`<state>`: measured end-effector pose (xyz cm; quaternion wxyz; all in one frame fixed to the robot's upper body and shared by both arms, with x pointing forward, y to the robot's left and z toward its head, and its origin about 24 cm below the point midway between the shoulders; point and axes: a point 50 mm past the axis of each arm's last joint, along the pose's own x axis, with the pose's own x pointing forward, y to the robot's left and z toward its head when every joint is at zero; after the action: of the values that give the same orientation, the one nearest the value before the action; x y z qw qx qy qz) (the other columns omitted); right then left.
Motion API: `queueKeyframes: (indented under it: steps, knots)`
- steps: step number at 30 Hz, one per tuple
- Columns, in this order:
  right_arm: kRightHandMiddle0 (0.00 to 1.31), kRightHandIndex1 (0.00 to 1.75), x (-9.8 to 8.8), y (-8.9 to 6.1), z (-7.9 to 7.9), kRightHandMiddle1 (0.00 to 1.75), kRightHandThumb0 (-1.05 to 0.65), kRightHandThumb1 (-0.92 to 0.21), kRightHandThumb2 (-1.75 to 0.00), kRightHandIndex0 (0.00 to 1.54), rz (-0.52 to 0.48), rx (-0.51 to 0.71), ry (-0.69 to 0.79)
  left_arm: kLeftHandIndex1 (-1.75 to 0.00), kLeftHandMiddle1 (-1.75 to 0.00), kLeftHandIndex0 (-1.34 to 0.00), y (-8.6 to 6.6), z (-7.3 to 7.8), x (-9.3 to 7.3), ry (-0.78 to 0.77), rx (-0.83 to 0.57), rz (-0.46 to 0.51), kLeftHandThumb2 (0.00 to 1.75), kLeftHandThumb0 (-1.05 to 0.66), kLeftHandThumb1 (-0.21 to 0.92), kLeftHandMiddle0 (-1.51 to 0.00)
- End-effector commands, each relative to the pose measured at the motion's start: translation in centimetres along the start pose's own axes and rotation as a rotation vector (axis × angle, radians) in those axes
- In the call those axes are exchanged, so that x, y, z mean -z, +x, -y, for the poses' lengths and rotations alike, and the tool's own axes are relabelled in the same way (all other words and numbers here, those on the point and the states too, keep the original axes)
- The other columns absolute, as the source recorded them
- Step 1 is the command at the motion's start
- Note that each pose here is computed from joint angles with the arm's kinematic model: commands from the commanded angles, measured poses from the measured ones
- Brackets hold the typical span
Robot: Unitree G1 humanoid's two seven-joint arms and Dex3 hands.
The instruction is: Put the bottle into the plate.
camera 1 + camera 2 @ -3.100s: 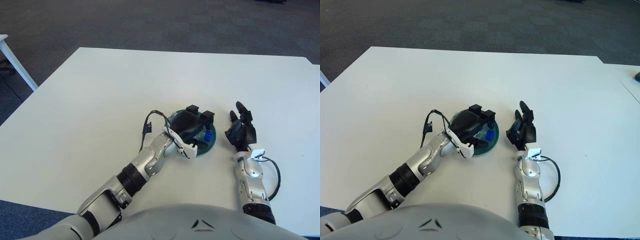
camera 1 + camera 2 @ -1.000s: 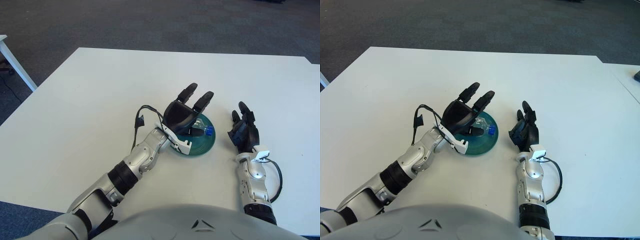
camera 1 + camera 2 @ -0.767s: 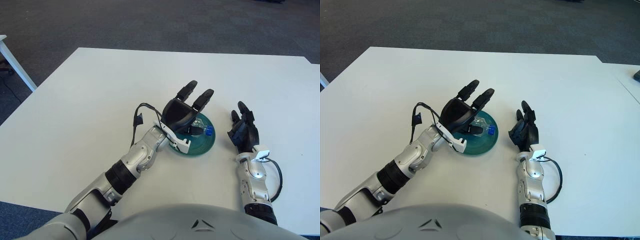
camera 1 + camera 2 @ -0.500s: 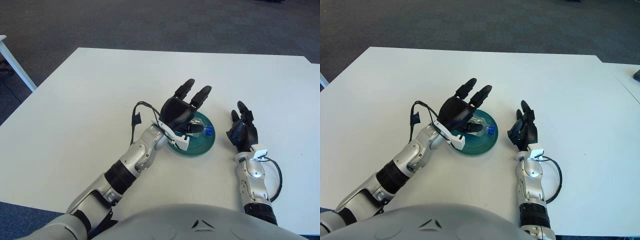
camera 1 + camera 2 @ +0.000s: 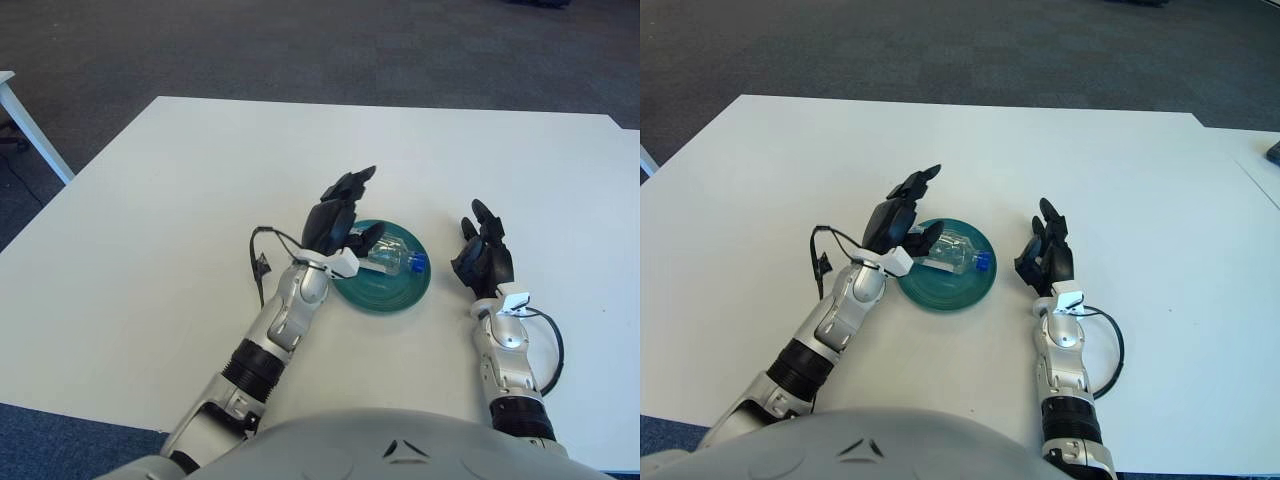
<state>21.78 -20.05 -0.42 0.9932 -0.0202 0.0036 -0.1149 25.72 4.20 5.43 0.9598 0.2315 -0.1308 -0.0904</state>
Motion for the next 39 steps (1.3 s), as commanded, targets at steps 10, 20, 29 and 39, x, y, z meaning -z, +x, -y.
queueKeyframes:
  steps: [10, 20, 29, 39]
  knots:
    - [0.0, 0.0, 1.4, -1.2, 0.4, 0.34, -0.93, -0.92, -1.05, 0.19, -0.089, -0.007, -0.007, -0.79, -0.18, -0.39, -1.4, -0.7, 3.1, -0.248, -0.143, -0.222, 0.96, -0.94, 0.92, -0.78]
    - [0.0, 0.01, 1.5, -0.7, 0.4, 0.35, -0.89, -0.92, -1.07, 0.2, -0.07, -0.063, 0.028, -0.86, -0.2, -0.45, -1.8, -0.6, 6.3, -0.332, -0.235, -0.301, 0.73, -0.87, 0.92, -0.8]
    - [0.0, 0.01, 1.5, -0.4, 0.1, 0.37, -0.87, -0.92, -1.07, 0.21, -0.045, -0.095, 0.05, -0.92, -0.21, -0.47, -2.8, -0.8, 7.5, -0.366, -0.267, -0.316, 0.66, -0.81, 0.92, -0.83]
    - [0.0, 0.01, 1.6, -0.3, -0.2, 0.39, -0.86, -0.92, -1.05, 0.22, -0.041, -0.103, 0.056, -0.86, -0.22, -0.43, -3.4, -0.4, 8.4, -0.341, -0.28, -0.36, 0.73, -0.8, 0.92, -0.85]
